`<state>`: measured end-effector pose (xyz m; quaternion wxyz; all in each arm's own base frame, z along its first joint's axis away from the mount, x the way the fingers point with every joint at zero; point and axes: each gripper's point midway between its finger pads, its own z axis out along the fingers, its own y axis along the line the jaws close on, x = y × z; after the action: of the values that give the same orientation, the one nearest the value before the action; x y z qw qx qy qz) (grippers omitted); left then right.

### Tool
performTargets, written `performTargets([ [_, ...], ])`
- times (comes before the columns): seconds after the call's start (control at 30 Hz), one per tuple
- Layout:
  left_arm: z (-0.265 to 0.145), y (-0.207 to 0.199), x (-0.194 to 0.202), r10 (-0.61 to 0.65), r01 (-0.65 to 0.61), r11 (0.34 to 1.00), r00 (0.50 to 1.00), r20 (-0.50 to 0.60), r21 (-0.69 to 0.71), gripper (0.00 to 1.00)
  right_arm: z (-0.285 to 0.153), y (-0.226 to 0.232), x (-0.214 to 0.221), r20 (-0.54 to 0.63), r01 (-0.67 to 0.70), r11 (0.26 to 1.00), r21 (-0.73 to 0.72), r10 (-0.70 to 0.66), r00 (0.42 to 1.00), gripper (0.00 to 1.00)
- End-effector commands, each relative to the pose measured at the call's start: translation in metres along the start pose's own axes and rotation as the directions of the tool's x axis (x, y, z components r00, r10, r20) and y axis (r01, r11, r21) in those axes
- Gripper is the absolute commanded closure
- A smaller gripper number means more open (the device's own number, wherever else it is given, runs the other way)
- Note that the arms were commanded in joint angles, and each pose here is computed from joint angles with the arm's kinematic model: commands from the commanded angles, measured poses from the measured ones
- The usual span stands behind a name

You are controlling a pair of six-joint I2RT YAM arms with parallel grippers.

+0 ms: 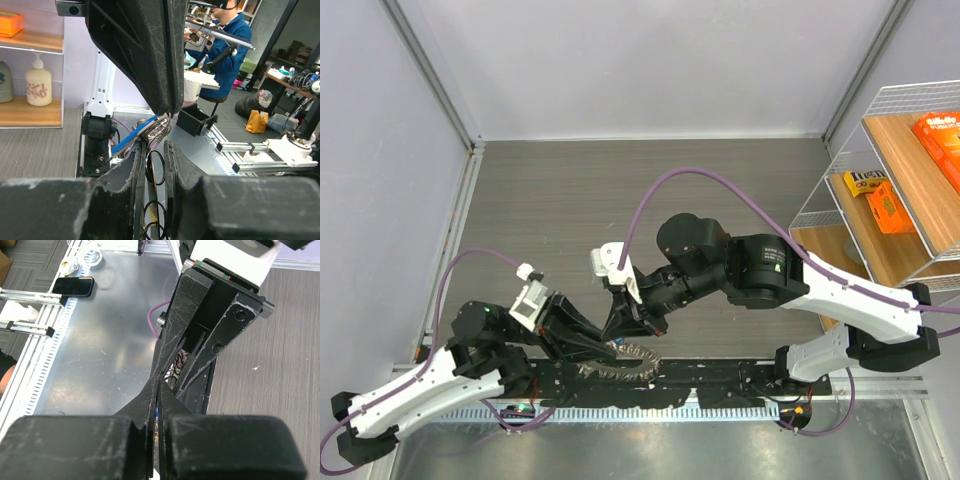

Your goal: Put the keys on the keyring

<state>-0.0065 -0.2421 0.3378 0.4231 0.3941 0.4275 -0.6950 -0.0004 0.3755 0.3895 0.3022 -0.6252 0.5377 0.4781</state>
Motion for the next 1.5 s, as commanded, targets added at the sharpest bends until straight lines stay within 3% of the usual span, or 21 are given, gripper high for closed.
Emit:
performTargets([
  [0.0, -0.001, -0.003, -0.016, 0.054, -0.054, 0.998, 0.998, 0.038, -0.018, 1.0, -0.022, 0.006, -0.028, 0.11, 0.059, 0.998, 0.021, -0.061, 0.992, 0.94],
  [0.57, -0.009, 0.008, -0.04, 0.114, -0.095, 0.986, 0.983, 0.141, -0.137, 1.0, -0.021, 0.021, 0.008, 0.079, 0.126, 0.991, -0.04, -0.123, 0.989, 0.94],
  [0.67, -0.009, 0.011, -0.041, 0.118, -0.096, 0.984, 0.982, 0.147, -0.151, 1.0, -0.019, 0.021, 0.01, 0.075, 0.134, 0.99, -0.038, -0.131, 0.989, 0.84],
  [1.0, -0.013, 0.012, -0.043, 0.132, -0.103, 0.98, 0.977, 0.168, -0.172, 1.0, -0.026, 0.029, 0.014, 0.061, 0.16, 0.986, -0.04, -0.157, 0.986, 0.7],
  [1.47, -0.015, 0.0, -0.039, 0.132, -0.114, 0.986, 0.979, 0.153, -0.119, 1.0, -0.062, 0.002, -0.031, 0.19, 0.08, 0.972, 0.221, -0.123, 0.974, 0.63],
])
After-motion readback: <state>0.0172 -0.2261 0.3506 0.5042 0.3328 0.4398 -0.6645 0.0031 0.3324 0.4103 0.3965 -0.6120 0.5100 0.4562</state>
